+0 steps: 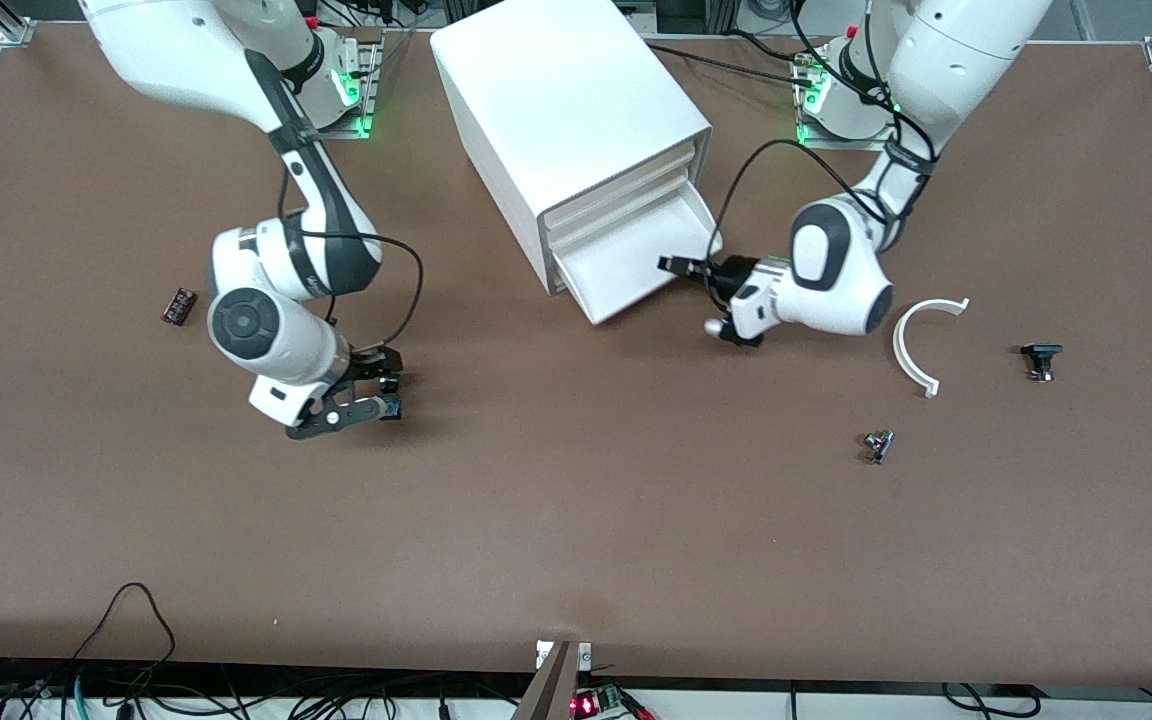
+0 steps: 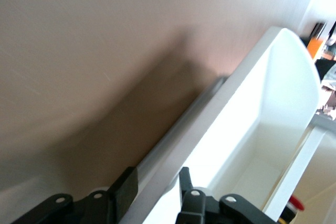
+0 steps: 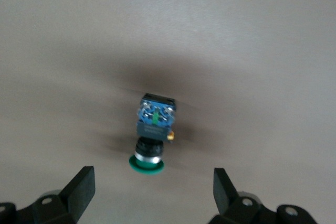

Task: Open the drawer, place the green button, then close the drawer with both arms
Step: 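Grasp the green button with the right gripper while the left gripper withdraws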

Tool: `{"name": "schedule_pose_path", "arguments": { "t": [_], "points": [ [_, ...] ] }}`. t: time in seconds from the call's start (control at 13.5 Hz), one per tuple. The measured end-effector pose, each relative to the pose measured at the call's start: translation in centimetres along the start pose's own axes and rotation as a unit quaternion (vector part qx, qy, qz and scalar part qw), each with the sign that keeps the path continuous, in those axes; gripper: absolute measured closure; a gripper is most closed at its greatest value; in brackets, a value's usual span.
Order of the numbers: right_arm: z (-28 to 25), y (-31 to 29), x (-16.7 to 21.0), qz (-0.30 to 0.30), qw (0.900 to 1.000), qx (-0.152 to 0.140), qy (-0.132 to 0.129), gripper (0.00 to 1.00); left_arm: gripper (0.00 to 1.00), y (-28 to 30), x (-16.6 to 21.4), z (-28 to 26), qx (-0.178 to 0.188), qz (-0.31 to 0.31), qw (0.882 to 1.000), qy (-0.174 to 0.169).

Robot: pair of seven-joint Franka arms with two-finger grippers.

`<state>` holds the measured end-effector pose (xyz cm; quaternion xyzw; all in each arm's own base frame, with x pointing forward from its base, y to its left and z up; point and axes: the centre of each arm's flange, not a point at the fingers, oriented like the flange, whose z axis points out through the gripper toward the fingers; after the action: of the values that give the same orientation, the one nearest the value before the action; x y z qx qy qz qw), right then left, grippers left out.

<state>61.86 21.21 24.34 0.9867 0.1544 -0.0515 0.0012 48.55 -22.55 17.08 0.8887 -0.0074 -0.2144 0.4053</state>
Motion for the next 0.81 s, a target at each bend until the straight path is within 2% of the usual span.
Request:
{"name": "schedule_pose_path", "arguments": {
  "t": [0.15, 0.22, 0.3, 0.52, 0.59, 0.67, 0.81],
  "points": [
    [2.4, 0.0, 0.4, -0.008, 1.0, -0.001, 0.002, 0.0, 0.74, -0.1, 0.9, -1.8, -0.003, 0.005, 1.0, 0.018],
    [3.4, 0.2, 0.5, -0.01, 1.0, -0.001, 0.003, 0.0, 0.74, 0.1, 1.0, -2.1, -0.003, 0.007, 1.0, 0.022],
    [4.1, 0.2, 0.6, -0.011, 1.0, -0.002, 0.001, 0.0, 0.67, 0.0, 1.2, -2.4, 0.001, 0.008, 0.999, 0.031],
    [4.9, 0.3, 0.6, -0.011, 1.0, -0.002, -0.002, 0.0, 0.41, 0.6, 2.1, -6.4, 0.012, 0.013, 0.996, 0.088],
    [5.1, 0.3, 0.6, -0.011, 1.0, -0.002, 0.0, 0.0, 0.28, 1.3, 2.1, -8.3, 0.015, 0.021, 0.994, 0.106],
    [5.4, 0.3, 0.7, -0.01, 1.0, -0.002, 0.001, 0.03, 0.18, 1.9, 2.0, -10.5, 0.03, 0.036, 0.991, 0.122],
    [6.0, 0.4, 0.7, -0.008, 1.0, -0.001, -0.001, 0.07, 0.0, 3.3, 1.3, -16.2, 0.11, 0.094, 0.979, 0.146]
  ]
}}
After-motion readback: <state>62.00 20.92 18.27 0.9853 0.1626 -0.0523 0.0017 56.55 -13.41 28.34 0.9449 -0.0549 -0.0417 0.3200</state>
